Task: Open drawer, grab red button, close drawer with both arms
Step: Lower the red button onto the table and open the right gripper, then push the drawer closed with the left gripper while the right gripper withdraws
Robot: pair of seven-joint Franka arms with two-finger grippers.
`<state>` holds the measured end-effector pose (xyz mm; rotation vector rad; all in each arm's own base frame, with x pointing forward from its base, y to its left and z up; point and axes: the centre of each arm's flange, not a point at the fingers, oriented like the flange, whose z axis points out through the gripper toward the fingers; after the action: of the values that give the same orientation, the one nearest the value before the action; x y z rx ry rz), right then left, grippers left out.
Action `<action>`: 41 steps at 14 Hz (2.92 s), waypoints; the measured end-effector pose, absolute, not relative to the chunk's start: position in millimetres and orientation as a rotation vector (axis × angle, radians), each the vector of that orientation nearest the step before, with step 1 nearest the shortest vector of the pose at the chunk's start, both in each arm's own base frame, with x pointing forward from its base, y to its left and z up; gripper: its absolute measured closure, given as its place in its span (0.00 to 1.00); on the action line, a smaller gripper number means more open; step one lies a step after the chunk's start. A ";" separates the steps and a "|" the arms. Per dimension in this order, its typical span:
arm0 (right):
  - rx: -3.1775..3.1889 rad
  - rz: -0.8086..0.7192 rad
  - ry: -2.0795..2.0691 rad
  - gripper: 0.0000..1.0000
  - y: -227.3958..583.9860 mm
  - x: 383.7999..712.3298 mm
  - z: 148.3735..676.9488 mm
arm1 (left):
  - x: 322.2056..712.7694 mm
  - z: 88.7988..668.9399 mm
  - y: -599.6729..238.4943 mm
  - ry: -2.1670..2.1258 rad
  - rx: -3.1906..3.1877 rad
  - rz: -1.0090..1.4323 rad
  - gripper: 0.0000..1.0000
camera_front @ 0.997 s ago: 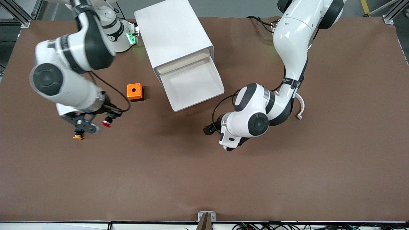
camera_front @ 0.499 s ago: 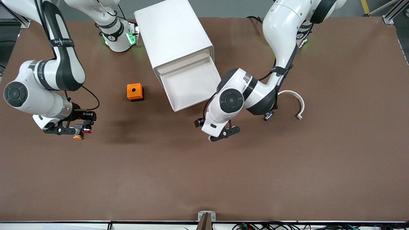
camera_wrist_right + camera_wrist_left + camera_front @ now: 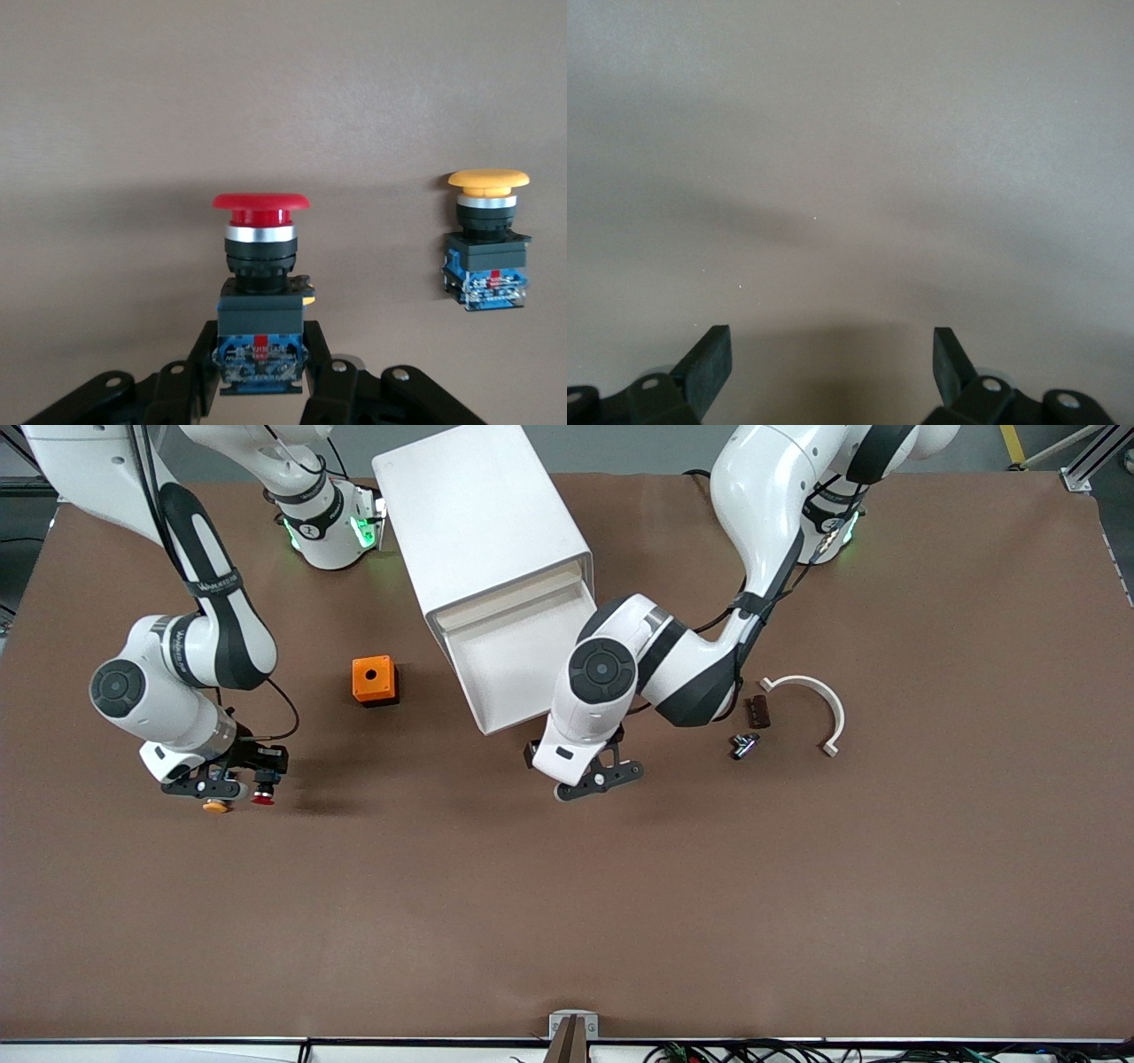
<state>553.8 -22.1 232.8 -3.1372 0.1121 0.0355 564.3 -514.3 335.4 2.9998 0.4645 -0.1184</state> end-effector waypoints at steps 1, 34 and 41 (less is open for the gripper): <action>-3.139 0.026 0.121 0.58 -25.4 553.1 224.5 | 560.3 335.2 -518.4 0.447 3.011 -0.106 0.00; -3.092 0.382 0.222 0.00 -33.9 609.9 427.7 | 435.9 299.2 -583.9 0.429 2.974 -0.667 0.00; -3.071 0.333 0.016 0.00 -80.7 585.9 547.6 | 423.9 302.6 -594.1 0.505 2.899 -0.775 0.00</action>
<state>585.9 -80.7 547.6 -3.0714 0.0155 0.3334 423.9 -594.1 302.6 2.8991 0.5051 -0.7750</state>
